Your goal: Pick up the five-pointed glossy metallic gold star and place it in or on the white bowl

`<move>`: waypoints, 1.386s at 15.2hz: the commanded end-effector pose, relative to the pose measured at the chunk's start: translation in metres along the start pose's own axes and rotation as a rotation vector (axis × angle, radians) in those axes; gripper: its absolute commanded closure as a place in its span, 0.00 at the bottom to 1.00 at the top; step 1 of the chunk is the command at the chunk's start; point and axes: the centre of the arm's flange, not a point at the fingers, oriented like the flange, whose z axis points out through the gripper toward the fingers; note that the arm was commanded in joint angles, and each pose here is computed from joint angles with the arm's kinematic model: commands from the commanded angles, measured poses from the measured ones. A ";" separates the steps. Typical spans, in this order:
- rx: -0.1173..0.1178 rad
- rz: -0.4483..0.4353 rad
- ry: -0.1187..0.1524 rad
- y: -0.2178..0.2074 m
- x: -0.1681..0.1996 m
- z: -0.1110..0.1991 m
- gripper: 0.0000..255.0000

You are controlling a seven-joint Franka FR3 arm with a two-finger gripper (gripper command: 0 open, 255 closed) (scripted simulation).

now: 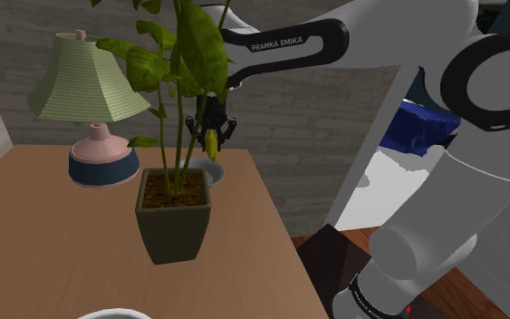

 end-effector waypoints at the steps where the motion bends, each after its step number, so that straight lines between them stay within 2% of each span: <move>1: 0.000 0.002 0.001 -0.018 0.021 0.000 1.00; 3: 0.000 0.002 0.001 -0.029 0.034 -0.001 1.00; 16: 0.000 0.002 0.001 -0.035 0.031 0.073 1.00; 21: 0.000 0.002 0.001 -0.035 0.031 0.073 1.00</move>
